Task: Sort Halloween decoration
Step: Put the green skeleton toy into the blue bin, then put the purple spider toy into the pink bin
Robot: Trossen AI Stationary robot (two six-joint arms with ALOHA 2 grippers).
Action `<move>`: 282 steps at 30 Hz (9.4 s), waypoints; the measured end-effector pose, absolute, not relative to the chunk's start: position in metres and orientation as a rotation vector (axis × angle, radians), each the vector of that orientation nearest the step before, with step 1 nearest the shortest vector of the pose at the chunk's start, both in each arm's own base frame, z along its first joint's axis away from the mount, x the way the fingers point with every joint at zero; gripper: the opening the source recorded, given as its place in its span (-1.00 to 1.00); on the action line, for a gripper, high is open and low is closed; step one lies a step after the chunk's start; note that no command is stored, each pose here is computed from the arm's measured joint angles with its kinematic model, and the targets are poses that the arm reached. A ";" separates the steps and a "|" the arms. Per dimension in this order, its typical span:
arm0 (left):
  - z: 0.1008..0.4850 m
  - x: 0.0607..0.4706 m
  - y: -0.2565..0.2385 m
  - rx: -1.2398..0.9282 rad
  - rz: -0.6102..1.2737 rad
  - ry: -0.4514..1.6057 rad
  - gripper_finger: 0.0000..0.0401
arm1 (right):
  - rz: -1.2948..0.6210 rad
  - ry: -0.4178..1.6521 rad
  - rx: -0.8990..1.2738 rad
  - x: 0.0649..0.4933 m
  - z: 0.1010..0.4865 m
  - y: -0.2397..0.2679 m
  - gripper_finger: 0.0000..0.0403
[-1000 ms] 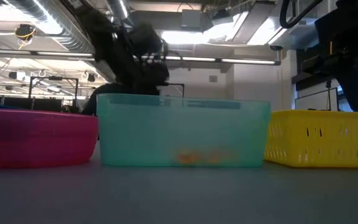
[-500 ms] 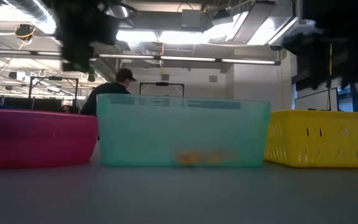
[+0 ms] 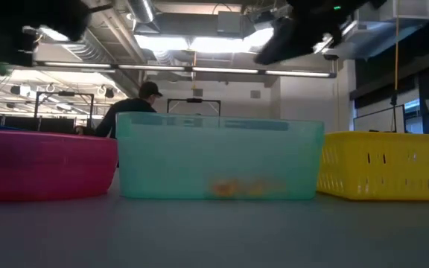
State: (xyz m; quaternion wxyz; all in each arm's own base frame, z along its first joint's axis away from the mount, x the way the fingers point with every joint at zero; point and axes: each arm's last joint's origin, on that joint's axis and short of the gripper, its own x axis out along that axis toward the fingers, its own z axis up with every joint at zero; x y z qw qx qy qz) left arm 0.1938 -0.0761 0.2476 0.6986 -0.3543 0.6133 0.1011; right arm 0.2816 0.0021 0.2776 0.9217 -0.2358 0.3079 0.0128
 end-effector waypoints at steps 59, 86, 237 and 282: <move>0.239 0.294 0.045 -0.240 0.281 0.665 -0.23 | -0.211 0.695 -0.065 0.308 0.235 -0.075 -0.10; 0.124 0.344 0.102 -0.175 0.268 0.754 -0.23 | -0.146 0.847 -0.020 0.261 0.261 -0.062 -0.10; 0.150 0.353 0.048 -0.085 0.218 0.680 -0.14 | -0.146 0.846 -0.020 0.261 0.261 -0.062 -0.10; 0.099 0.352 0.055 -0.021 0.157 0.885 -0.15 | -0.146 0.846 -0.020 0.261 0.261 -0.062 -0.10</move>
